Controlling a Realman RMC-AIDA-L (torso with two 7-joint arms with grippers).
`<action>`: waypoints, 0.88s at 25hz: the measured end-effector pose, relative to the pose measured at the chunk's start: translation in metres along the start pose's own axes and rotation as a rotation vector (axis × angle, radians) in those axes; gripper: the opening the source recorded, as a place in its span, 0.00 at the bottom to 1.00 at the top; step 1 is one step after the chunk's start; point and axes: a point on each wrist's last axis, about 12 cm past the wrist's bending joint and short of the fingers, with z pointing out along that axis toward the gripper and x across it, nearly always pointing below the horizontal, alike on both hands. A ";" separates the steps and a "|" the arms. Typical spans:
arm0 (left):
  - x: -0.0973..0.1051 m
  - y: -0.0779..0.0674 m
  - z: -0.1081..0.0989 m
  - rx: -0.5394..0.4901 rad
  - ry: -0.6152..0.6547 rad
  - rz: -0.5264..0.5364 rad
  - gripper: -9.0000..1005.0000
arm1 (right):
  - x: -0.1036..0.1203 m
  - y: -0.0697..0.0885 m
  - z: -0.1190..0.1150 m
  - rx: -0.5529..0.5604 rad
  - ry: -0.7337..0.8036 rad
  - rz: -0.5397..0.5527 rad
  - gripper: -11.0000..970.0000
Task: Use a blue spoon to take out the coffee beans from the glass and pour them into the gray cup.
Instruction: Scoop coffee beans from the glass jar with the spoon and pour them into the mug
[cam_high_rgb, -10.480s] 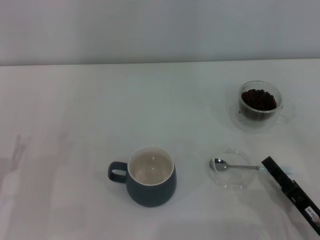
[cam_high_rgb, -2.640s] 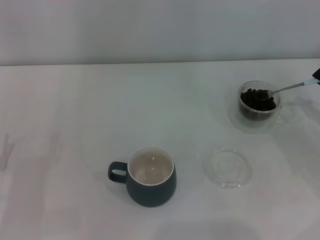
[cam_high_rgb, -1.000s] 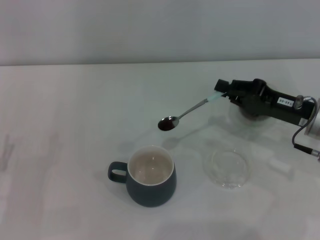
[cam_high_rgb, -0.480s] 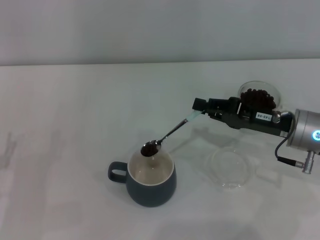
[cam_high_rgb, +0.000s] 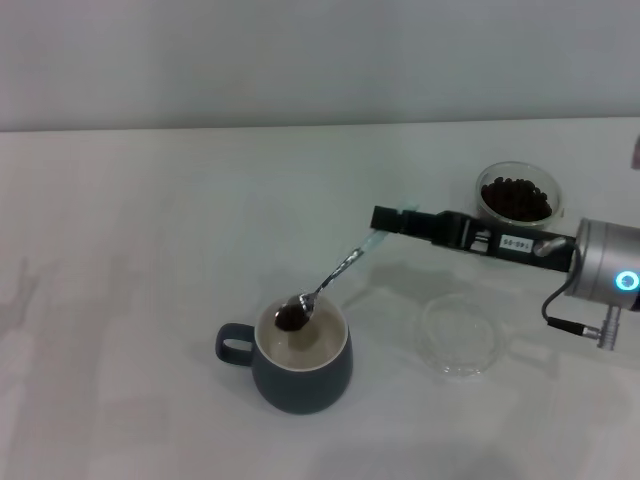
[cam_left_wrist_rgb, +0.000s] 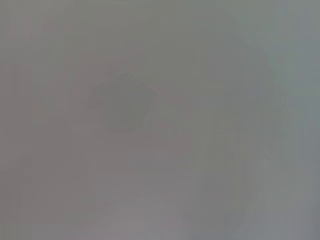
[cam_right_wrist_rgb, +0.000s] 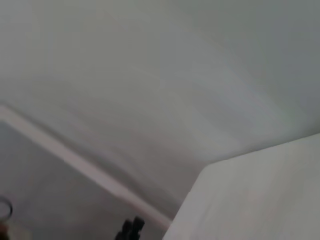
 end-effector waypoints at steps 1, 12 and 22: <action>0.000 0.000 0.000 0.000 0.000 0.000 0.88 | 0.000 0.001 0.002 -0.004 0.012 -0.026 0.16; 0.001 0.002 -0.002 -0.006 0.010 0.005 0.88 | -0.005 0.005 0.012 0.000 0.079 -0.233 0.16; 0.002 0.001 -0.002 -0.008 0.013 0.004 0.88 | -0.007 0.009 0.014 -0.014 0.109 -0.362 0.16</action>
